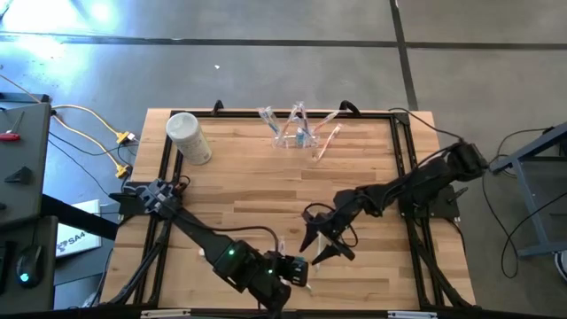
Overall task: Pick & Place toothbrushing station
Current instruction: Put the top mouthwash into the transparent organizer
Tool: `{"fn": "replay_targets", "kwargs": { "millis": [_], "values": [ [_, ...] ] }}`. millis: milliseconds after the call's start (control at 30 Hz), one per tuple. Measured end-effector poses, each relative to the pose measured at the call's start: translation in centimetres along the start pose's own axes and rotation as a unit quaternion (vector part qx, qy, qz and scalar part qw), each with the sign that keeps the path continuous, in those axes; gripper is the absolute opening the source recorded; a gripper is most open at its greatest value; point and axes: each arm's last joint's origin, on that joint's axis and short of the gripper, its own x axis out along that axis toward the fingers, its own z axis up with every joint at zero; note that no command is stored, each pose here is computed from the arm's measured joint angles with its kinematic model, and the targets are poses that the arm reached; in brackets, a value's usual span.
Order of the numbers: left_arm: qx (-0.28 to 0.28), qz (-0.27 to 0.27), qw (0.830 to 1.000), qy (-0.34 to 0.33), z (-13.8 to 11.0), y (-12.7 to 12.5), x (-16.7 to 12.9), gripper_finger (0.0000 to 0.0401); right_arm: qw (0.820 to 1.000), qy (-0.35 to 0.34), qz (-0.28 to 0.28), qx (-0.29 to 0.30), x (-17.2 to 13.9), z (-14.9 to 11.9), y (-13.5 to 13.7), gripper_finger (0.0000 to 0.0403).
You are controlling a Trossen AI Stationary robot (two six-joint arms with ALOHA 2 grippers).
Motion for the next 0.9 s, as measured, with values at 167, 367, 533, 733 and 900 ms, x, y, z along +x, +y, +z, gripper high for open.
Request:
{"fn": "replay_targets", "kwargs": {
  "millis": [167, 367, 533, 733, 900],
  "values": [
    [0.0, 0.003, 1.0, 0.007, -0.6, 0.2, 1.0, 0.0082, 1.0, 0.0, 0.026, -0.008, 0.5, -0.1, -0.2, 0.0231],
    [0.01, 0.012, 1.0, 0.012, -1.3, 0.5, 2.1, 0.0082, 1.0, 0.0, 0.022, -0.006, 0.6, -0.2, -0.3, 0.0231],
    [0.013, 0.023, 0.999, 0.021, -1.6, 0.8, 2.2, 0.0082, 0.999, 0.01, 0.036, -0.004, 0.6, -0.4, -0.2, 0.0228],
    [0.017, 0.034, 0.999, 0.035, -2.0, 1.1, 2.4, 0.0082, 0.999, 0.018, 0.042, -0.001, 0.6, -0.5, -0.1, 0.0196],
    [0.006, 0.033, 0.999, 0.038, -2.6, 1.3, 2.7, 0.0082, 0.999, 0.022, 0.039, 0.0, 0.6, -0.6, -0.2, 0.0146]
  ]
}}
